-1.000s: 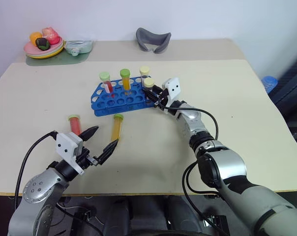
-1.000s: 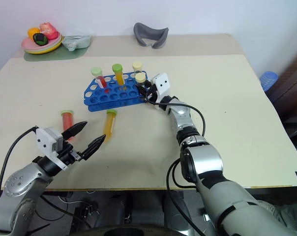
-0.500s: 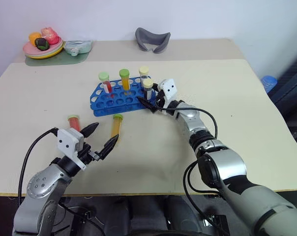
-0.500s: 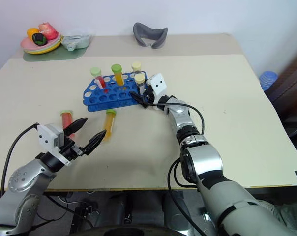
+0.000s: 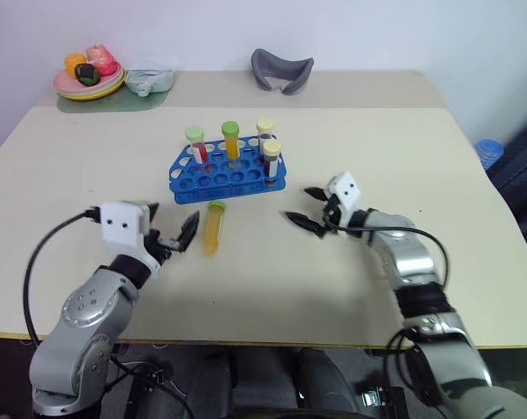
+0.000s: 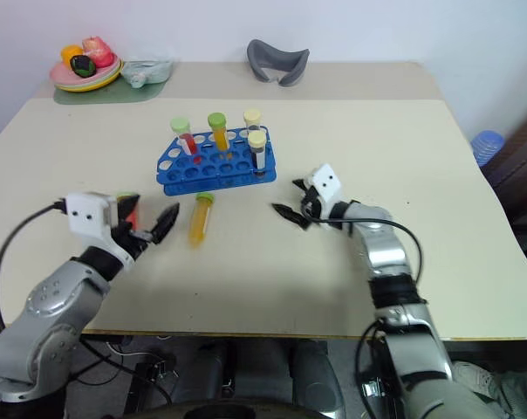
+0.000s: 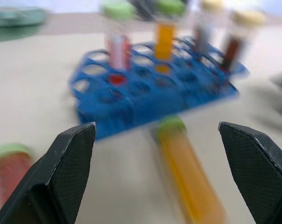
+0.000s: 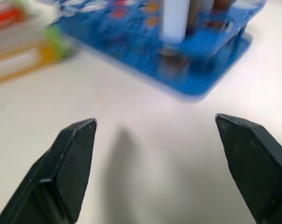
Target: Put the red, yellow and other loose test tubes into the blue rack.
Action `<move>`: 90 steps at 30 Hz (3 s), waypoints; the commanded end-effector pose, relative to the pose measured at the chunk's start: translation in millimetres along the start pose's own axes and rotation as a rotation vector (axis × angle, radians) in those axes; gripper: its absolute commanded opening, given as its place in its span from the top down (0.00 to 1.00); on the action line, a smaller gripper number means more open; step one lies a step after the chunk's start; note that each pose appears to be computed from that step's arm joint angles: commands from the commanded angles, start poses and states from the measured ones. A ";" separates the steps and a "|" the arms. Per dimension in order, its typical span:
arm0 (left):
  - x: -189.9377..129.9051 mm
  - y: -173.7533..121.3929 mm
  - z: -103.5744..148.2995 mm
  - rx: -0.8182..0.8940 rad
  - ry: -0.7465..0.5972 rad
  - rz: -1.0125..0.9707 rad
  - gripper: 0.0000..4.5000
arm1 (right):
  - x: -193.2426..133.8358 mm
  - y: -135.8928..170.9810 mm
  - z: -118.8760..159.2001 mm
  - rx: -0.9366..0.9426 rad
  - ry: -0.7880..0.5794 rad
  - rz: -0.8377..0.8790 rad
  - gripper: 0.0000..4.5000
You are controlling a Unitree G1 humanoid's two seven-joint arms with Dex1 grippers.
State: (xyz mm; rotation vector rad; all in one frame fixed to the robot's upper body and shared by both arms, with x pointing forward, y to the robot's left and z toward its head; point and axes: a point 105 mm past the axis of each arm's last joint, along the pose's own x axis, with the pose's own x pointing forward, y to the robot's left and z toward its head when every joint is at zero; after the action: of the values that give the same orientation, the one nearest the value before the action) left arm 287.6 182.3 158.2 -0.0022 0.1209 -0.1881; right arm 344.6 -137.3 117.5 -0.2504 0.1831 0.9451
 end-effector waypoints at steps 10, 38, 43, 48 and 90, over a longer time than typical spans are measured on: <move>48.7 -9.1 7.3 -0.050 0.420 -0.026 0.04 | -59.0 1.8 47.6 0.026 0.104 0.209 0.08; 63.5 -22.4 28.1 0.022 0.684 -0.051 0.04 | -51.9 16.7 45.9 -0.002 0.073 0.184 0.08; 65.6 -38.1 48.1 -0.084 0.650 -0.150 0.04 | -48.2 15.6 46.2 0.008 0.051 0.161 0.08; 62.0 -47.8 48.3 -0.115 0.691 -0.204 0.04 | -44.6 19.5 46.1 0.052 0.067 0.138 0.08; 93.7 -125.9 15.7 -0.085 1.210 -0.168 0.04 | -42.9 36.7 46.0 0.092 0.020 0.041 0.08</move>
State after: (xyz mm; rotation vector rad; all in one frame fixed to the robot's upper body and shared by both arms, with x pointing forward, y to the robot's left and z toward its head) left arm 354.9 44.4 154.3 0.0125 1.3684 -0.3242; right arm 295.8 -137.4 154.8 -0.1645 0.3048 0.9689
